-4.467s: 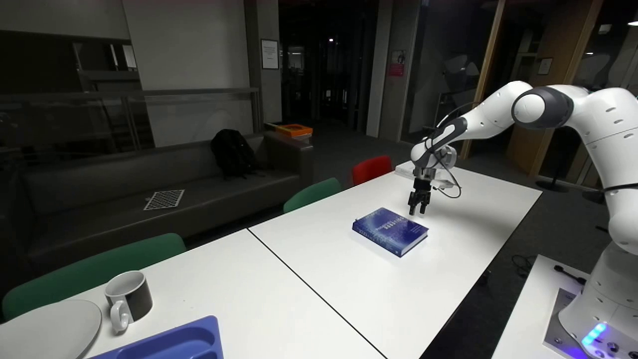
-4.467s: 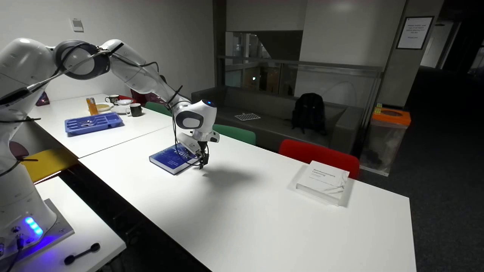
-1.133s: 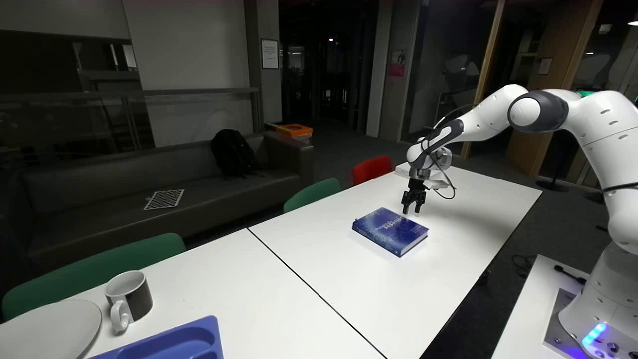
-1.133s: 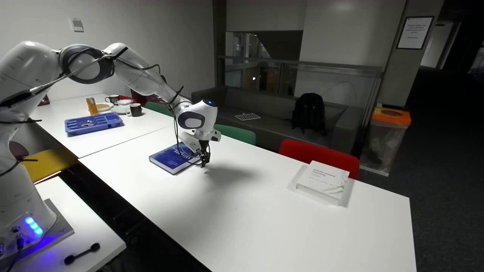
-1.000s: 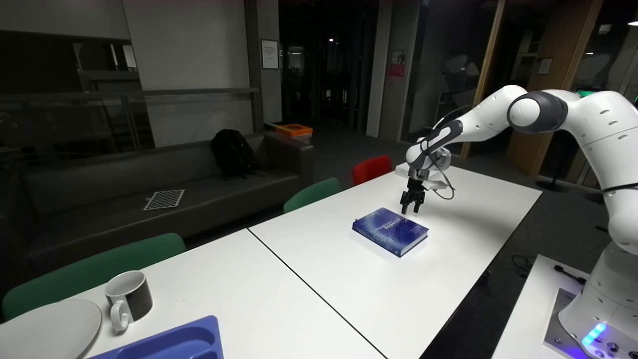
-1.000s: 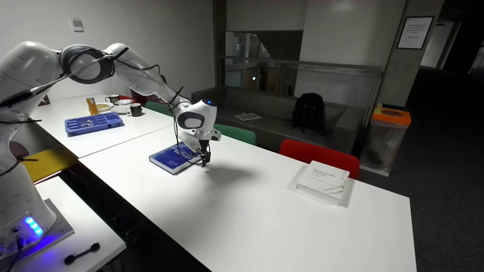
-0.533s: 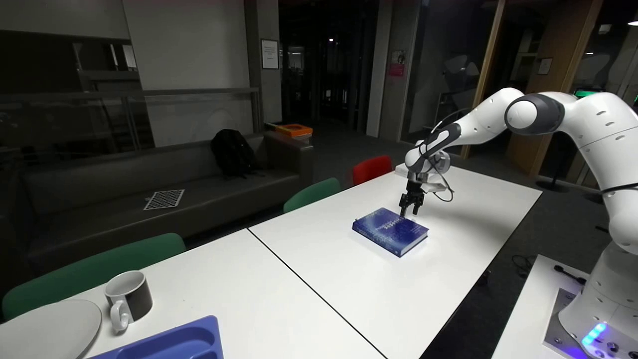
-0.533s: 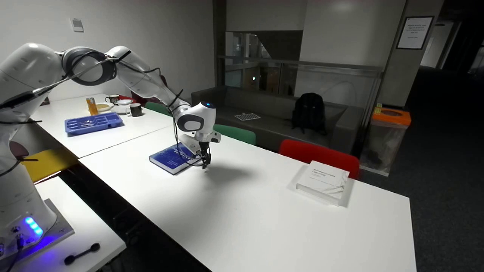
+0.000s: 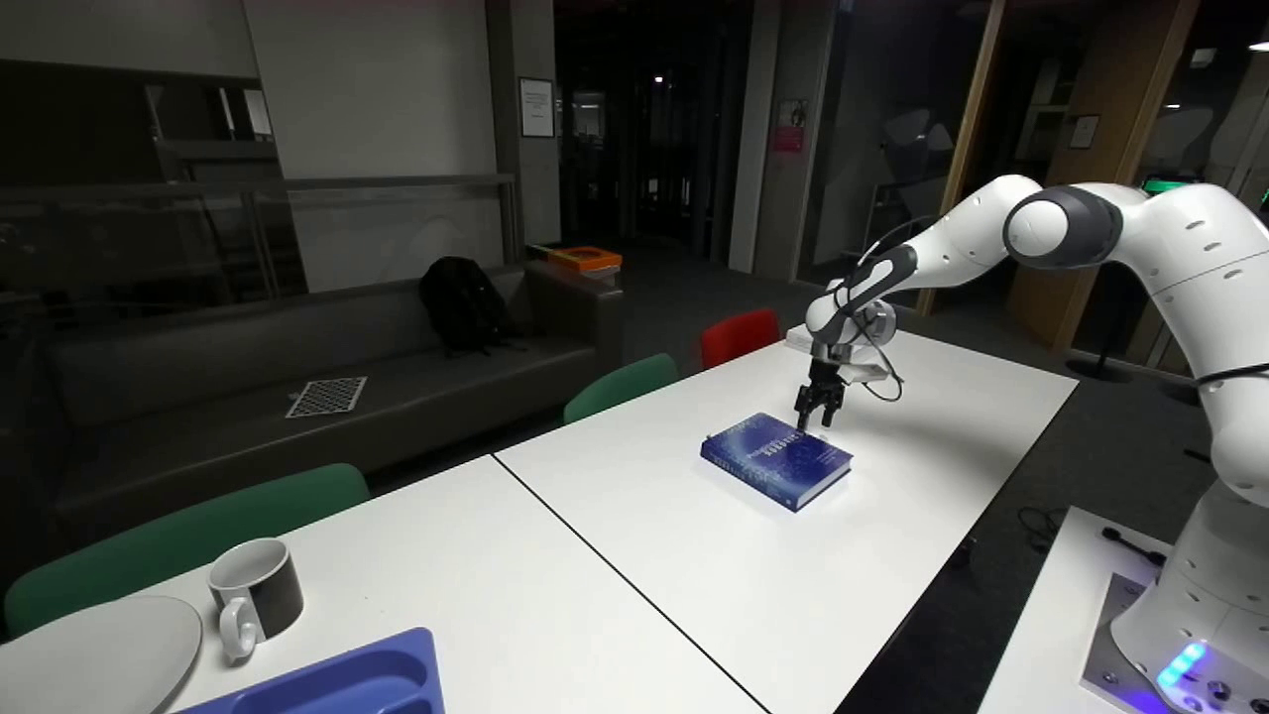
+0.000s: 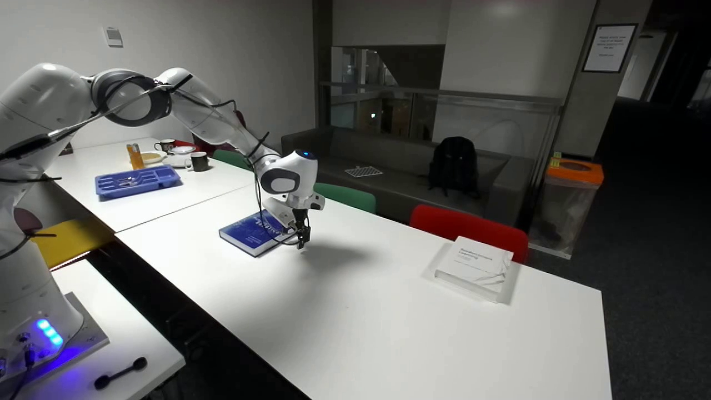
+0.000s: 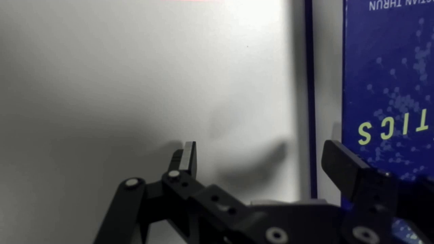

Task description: Open the book

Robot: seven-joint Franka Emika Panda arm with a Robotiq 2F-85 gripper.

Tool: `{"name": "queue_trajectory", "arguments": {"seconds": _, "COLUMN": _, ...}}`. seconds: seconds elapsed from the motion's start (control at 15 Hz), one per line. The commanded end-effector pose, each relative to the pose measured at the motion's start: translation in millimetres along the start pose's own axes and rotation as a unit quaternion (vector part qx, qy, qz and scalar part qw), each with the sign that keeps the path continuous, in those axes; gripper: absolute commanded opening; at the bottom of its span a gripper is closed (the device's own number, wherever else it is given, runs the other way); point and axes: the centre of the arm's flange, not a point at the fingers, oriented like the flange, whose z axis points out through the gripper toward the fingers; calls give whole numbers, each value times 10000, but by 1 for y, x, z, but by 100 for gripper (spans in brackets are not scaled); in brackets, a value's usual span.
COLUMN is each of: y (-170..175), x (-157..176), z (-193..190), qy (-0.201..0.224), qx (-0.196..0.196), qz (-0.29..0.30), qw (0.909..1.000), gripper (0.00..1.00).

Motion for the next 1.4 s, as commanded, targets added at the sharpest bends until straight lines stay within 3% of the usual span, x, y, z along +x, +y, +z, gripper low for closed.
{"name": "queue_trajectory", "arguments": {"seconds": 0.0, "y": -3, "x": 1, "z": 0, "qy": 45, "qx": -168, "qz": 30, "qw": 9998, "gripper": 100}}
{"name": "queue_trajectory", "arguments": {"seconds": 0.47, "y": -6, "x": 3, "z": 2, "qy": -35, "qx": -138, "qz": -44, "qw": 9999, "gripper": 100}}
{"name": "queue_trajectory", "arguments": {"seconds": 0.73, "y": -6, "x": 2, "z": -2, "qy": -186, "qx": 101, "qz": -98, "qw": 9997, "gripper": 100}}
{"name": "queue_trajectory", "arguments": {"seconds": 1.0, "y": -3, "x": -3, "z": -9, "qy": -574, "qx": 771, "qz": -120, "qw": 9953, "gripper": 100}}
{"name": "queue_trajectory", "arguments": {"seconds": 1.33, "y": -4, "x": -9, "z": -20, "qy": -994, "qx": 1642, "qz": -270, "qw": 9810, "gripper": 100}}
